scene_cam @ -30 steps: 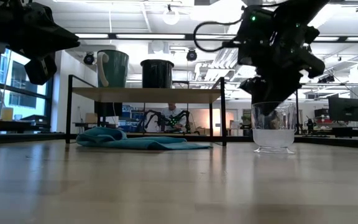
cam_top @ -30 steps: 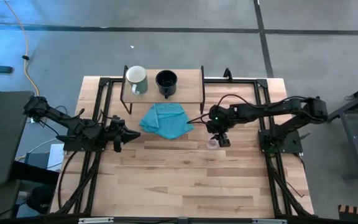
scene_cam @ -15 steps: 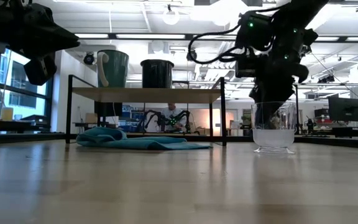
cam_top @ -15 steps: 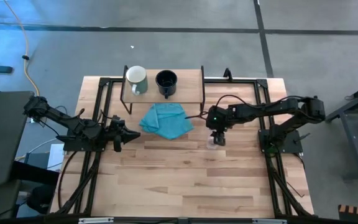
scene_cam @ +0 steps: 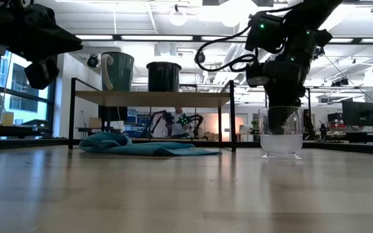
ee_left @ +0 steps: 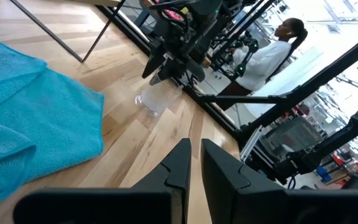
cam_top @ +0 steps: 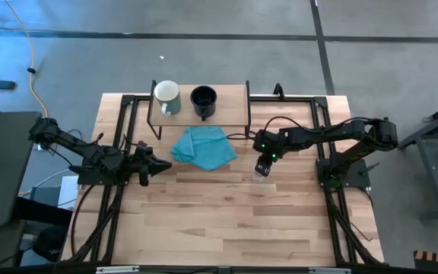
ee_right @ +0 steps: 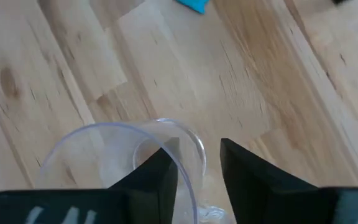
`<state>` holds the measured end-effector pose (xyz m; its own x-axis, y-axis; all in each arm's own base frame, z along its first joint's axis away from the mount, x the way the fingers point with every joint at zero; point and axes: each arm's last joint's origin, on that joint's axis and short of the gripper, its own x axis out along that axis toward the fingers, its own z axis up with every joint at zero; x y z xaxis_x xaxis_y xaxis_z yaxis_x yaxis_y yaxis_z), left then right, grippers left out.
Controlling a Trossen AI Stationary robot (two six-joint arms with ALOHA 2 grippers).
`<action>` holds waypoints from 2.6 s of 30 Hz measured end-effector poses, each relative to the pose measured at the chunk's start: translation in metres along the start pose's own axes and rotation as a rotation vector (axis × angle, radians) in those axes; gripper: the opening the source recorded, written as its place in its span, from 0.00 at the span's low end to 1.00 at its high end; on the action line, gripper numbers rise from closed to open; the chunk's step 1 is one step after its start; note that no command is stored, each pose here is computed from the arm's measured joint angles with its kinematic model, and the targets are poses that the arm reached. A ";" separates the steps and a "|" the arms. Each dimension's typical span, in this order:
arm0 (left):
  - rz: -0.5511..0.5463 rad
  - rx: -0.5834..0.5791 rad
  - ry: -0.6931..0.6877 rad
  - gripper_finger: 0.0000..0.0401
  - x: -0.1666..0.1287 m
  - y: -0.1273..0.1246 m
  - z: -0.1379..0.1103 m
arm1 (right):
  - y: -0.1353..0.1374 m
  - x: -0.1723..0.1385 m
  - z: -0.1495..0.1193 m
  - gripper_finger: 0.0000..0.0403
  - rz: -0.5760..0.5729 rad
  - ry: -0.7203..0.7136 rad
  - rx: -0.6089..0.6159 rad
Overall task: Stack small to large cups/mugs on shelf
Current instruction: Put the transparent mug on the shelf
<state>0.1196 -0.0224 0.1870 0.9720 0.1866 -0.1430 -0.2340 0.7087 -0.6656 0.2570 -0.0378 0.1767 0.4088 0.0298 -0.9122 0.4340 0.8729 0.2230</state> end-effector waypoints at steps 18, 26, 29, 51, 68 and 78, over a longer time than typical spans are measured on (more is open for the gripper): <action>0.001 0.018 0.051 0.06 0.000 0.002 -0.003 | -0.001 0.000 0.000 0.21 -0.083 -0.057 0.557; -0.003 0.047 0.060 0.06 0.000 0.002 -0.004 | 0.019 0.000 0.005 0.21 -0.025 -0.192 0.663; -0.004 0.069 0.060 0.06 0.000 0.002 -0.004 | 0.021 0.000 0.004 0.21 -0.015 -0.186 0.646; -0.020 0.078 0.072 0.06 0.000 0.002 -0.004 | 0.018 -0.004 0.017 0.57 0.147 -0.189 0.352; -0.029 0.036 0.084 0.06 0.000 0.001 -0.004 | -0.007 -0.011 0.032 0.57 0.403 -0.167 0.123; -0.026 0.013 0.083 0.06 0.000 0.001 -0.004 | -0.025 -0.022 0.029 0.57 0.509 -0.156 -0.089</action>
<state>0.1193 -0.0244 0.1830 0.9763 0.1114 -0.1858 -0.2080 0.7217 -0.6602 0.2605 -0.0747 0.2013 0.6669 0.3931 -0.6330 0.0826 0.8053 0.5871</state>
